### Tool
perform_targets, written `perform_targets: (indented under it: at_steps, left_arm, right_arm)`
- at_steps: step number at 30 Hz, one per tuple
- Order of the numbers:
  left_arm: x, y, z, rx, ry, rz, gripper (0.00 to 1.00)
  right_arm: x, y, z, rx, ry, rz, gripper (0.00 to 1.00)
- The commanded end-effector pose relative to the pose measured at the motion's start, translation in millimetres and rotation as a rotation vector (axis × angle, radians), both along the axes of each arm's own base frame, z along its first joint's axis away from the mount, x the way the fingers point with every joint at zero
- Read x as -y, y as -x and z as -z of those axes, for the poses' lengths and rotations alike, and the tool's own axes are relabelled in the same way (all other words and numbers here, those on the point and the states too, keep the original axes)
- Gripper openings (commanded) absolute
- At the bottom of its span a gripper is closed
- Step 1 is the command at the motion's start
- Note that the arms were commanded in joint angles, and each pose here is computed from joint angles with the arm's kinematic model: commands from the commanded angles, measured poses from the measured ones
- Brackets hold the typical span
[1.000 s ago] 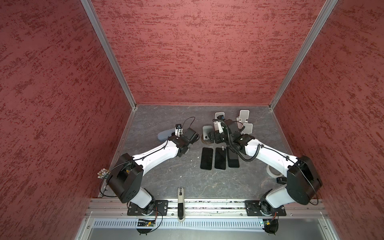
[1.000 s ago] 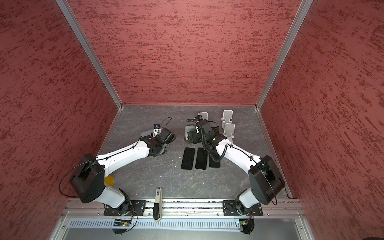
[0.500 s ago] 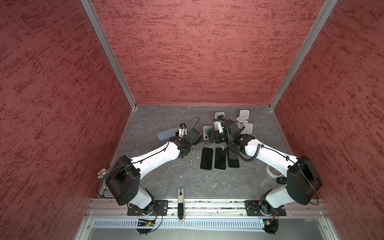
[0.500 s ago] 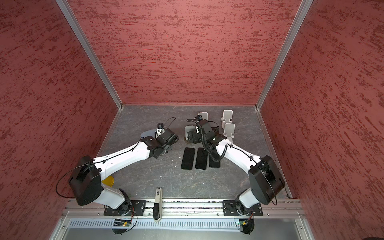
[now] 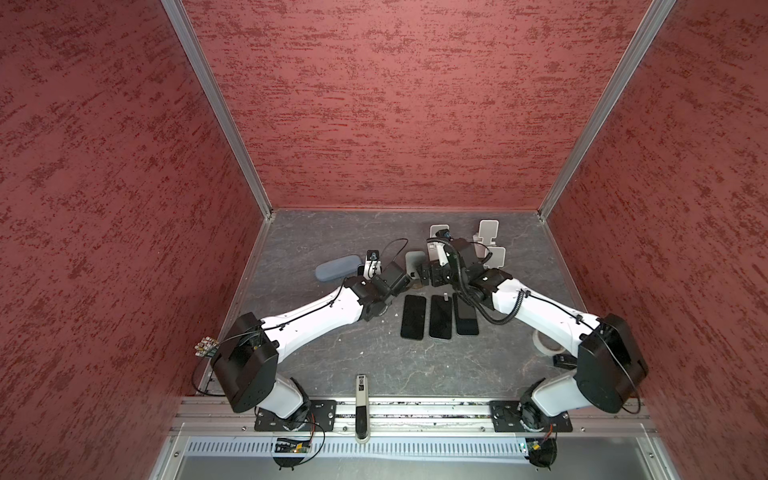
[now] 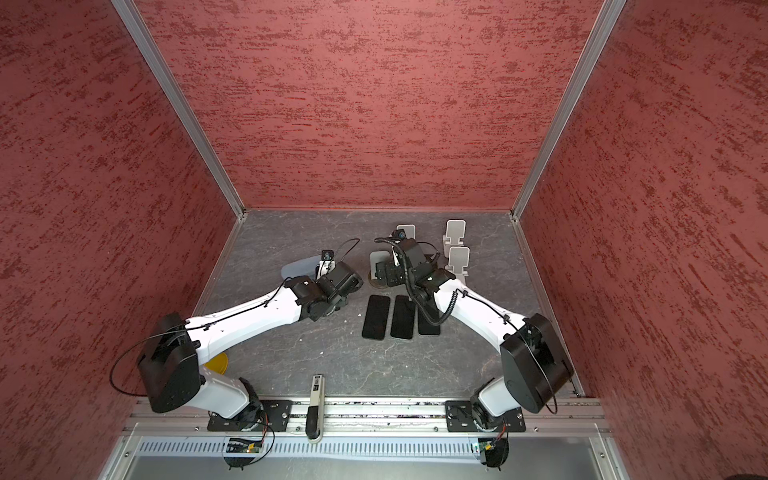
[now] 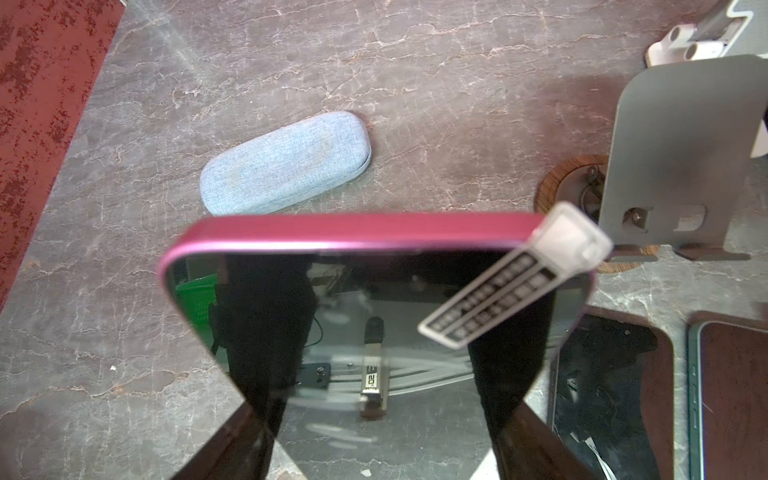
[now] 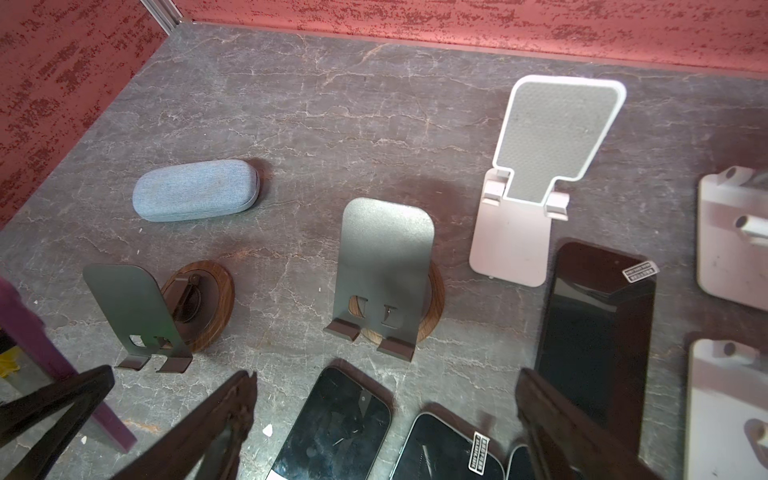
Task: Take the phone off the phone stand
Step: 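Lift the pink-edged phone off the wooden stand with the left gripper, then carry the pink-edged phone toward the row of laid phones, left gripper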
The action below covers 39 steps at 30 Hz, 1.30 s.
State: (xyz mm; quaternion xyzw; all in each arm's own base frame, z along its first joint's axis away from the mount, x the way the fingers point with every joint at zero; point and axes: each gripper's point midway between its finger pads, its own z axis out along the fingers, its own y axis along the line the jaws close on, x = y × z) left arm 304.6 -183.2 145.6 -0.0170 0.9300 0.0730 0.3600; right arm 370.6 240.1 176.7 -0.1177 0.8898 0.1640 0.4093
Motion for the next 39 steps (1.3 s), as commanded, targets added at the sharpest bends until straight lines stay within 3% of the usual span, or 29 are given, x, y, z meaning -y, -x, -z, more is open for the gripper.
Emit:
perform_targets:
  at_steps: [1, 39]
  left_arm:
    - [8, -2, -24, 0.055, 0.041, 0.014, 0.64]
    - [54, 22, 32, -0.095, 0.044, 0.105, 0.64]
  right_arm:
    - [7, -3, -10, 0.025, -0.025, 0.024, 0.99]
    - [16, 2, -14, 0.039, -0.035, 0.043, 0.99]
